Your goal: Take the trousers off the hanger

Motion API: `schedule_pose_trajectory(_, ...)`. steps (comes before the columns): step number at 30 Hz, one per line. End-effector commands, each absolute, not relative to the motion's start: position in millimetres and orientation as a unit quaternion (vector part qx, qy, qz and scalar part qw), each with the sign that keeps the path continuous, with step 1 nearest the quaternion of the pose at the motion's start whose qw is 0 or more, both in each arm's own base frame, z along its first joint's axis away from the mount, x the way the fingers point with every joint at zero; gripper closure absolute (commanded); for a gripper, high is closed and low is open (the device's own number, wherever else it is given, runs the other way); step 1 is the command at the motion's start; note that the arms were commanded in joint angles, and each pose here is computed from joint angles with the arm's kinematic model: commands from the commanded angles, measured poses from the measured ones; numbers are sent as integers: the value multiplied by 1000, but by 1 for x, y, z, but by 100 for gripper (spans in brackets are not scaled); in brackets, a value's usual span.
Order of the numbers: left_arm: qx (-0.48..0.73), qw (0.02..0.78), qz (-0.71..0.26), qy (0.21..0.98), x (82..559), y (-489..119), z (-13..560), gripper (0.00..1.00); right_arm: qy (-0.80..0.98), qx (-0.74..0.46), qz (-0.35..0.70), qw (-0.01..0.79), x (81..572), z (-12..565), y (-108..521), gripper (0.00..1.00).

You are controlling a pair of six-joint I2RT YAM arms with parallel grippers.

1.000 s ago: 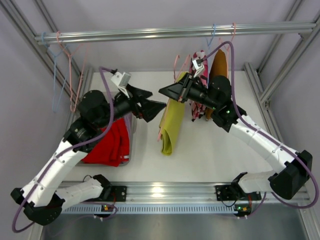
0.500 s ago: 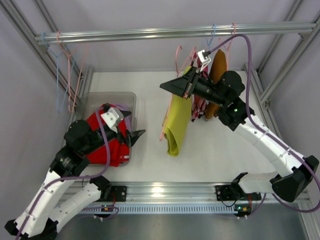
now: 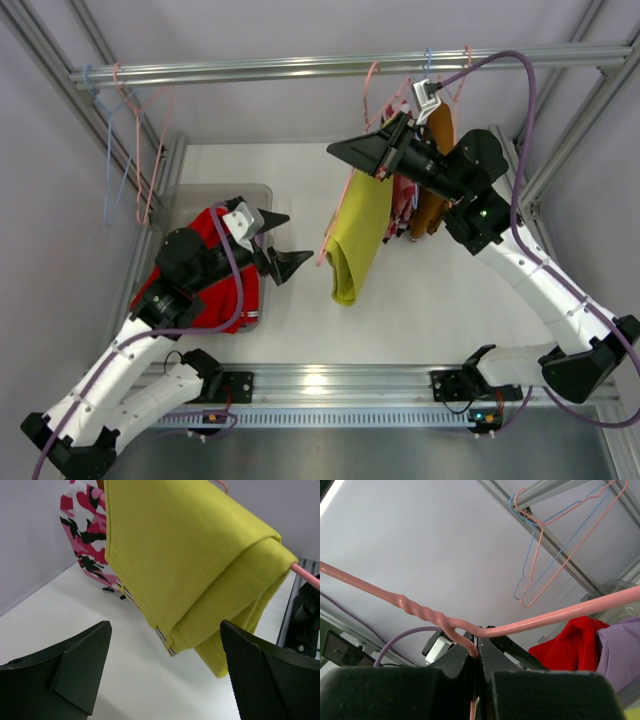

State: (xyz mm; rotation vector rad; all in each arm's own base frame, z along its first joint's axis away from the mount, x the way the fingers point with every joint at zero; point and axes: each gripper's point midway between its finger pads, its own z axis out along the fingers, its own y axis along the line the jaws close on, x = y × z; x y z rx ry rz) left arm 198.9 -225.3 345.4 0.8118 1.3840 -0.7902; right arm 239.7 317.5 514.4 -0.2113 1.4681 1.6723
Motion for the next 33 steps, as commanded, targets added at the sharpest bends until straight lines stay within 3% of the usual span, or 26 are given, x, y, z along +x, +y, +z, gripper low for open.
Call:
schedule_pose_trajectory(1,316,684,-388,531,201,-235,407,6,479,-106,700,518,216,604,286,100)
schedule_pose_trajectory(14,358,710,-394,461,185,-243,425,8,470,-109,687,543,226,623,277,100)
schedule_pose_trajectory(26,345,698,-371,507,176,-223,406,8,479,-108,693,528,232,614,287,100)
schedule_pose_trajectory(33,344,706,-382,488,184,-234,409,11,479,-113,702,515,230,612,298,100)
